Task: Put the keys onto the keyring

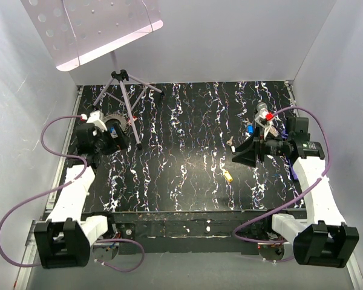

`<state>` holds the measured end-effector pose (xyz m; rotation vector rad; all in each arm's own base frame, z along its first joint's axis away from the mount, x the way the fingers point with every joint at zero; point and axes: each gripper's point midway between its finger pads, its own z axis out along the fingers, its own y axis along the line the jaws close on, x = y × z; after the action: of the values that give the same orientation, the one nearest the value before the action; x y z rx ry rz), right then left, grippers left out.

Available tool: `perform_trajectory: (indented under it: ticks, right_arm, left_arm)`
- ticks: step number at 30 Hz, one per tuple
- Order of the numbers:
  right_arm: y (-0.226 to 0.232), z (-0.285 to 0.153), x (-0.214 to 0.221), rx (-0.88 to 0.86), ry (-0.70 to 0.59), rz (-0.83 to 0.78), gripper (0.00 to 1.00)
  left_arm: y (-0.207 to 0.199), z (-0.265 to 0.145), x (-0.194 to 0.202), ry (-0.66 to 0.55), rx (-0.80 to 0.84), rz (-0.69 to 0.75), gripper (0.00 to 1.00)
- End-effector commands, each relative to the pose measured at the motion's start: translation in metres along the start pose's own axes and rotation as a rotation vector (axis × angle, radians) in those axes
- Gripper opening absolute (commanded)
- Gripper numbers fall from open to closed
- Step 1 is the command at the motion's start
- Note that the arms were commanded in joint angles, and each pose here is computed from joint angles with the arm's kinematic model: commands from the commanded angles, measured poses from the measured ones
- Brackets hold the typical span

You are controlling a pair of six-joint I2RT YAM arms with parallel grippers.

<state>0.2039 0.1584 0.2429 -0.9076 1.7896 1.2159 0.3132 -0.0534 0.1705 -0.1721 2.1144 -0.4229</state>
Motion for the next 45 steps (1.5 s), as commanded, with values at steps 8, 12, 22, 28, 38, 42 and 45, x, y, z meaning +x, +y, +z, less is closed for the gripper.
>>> perform_trajectory:
  ticks: [8, 12, 22, 28, 38, 42, 45]
  right_arm:
    - [0.017, -0.013, -0.021, 0.009, -0.104, -0.081, 0.68]
    - [0.017, -0.013, -0.021, 0.016, -0.104, -0.082, 0.68]
    - [0.013, -0.012, -0.019, 0.021, -0.096, -0.068, 0.68]
    - [0.007, -0.011, -0.017, 0.031, -0.090, -0.056, 0.68]
    - [0.003, -0.010, -0.014, 0.027, -0.086, -0.040, 0.68]
    - [0.003, -0.010, -0.014, 0.024, -0.086, -0.040, 0.68]
    - [0.004, -0.009, -0.014, 0.021, -0.086, -0.037, 0.68]
  left_arm:
    - [0.078, 0.063, -0.048, -0.009, -0.142, -0.227, 0.93]
    - [0.110, 0.084, -0.052, 0.028, -0.192, -0.305, 0.81]
    - [0.156, 0.126, -0.048, 0.088, -0.317, -0.328, 0.46]
    - [0.169, 0.137, -0.044, 0.130, -0.348, -0.290, 0.34]
    - [0.172, 0.141, -0.040, 0.177, -0.343, -0.221, 0.29]
    - [0.175, 0.138, -0.040, 0.175, -0.361, -0.195, 0.28]
    - [0.175, 0.137, -0.043, 0.171, -0.360, -0.187, 0.27]
